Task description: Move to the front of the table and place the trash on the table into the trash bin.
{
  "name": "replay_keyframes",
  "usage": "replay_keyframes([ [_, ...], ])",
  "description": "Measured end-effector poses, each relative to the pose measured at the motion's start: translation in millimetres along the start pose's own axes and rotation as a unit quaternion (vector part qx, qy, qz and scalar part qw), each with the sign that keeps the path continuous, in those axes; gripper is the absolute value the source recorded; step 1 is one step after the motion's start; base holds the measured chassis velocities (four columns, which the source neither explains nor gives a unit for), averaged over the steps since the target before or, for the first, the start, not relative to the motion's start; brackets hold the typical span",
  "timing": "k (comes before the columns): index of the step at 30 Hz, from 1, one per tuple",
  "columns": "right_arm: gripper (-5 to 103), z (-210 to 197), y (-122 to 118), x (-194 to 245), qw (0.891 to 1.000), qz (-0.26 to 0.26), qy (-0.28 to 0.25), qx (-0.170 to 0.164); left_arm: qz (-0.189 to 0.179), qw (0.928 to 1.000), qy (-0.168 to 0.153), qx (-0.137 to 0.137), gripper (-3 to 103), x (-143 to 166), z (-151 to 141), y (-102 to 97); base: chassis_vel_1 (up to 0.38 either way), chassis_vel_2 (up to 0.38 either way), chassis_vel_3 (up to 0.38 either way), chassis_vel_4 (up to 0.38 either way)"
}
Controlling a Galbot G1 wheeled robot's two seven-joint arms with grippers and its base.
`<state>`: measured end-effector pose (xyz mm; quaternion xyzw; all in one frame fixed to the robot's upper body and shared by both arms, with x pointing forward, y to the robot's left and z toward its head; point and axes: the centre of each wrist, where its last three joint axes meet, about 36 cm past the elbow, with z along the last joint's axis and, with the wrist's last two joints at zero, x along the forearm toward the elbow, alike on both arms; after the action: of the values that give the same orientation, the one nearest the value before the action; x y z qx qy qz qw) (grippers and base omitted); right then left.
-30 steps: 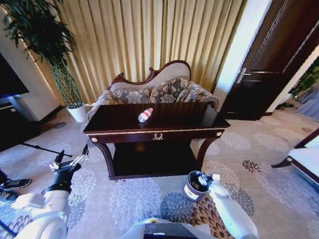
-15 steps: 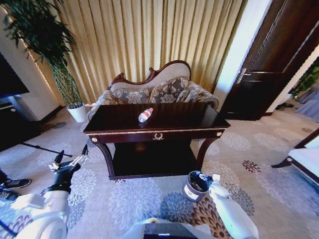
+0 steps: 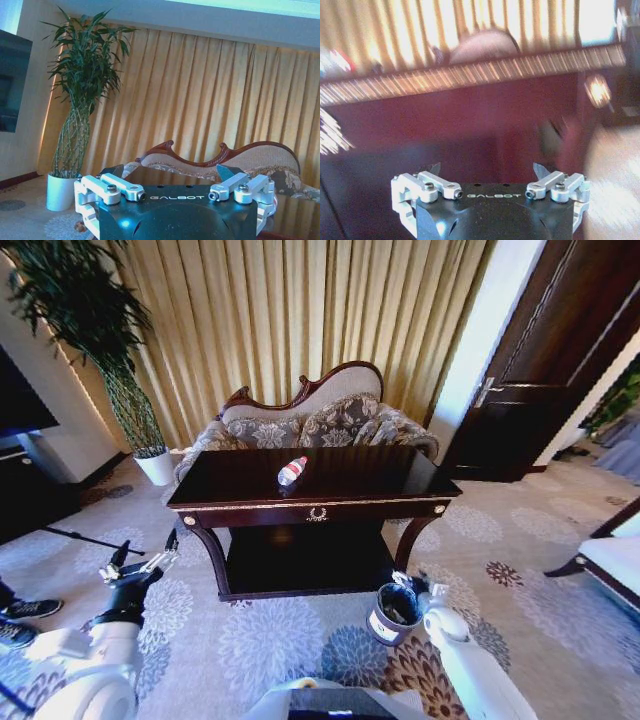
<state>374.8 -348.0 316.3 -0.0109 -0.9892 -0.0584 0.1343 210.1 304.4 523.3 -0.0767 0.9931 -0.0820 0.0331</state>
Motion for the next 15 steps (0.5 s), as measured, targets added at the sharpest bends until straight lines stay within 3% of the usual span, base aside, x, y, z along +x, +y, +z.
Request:
replay_keyframes([
  [4, 100, -32.3, 24.4, 17.6, 0.998, -0.030, -0.046, 0.005, 0.001, 1.0000, -0.001, 0.002, 100, -0.4, 0.1, -0.6, 0.000, 0.000, 0.000, 0.000],
  [8, 100, -105.9, 74.1, 57.3, 0.991, -0.080, -0.108, 0.021, 0.001, 1.0000, -0.004, 0.003, 100, -1.3, -0.2, -0.9, 0.000, 0.000, 0.000, 0.000],
  [15, 100, -144.6, 99.6, 88.6, 0.985, -0.111, -0.128, 0.030, 0.004, 1.0000, -0.004, -0.002, 100, -1.7, -1.3, 0.3, 0.000, 0.000, 0.000, 0.000],
])
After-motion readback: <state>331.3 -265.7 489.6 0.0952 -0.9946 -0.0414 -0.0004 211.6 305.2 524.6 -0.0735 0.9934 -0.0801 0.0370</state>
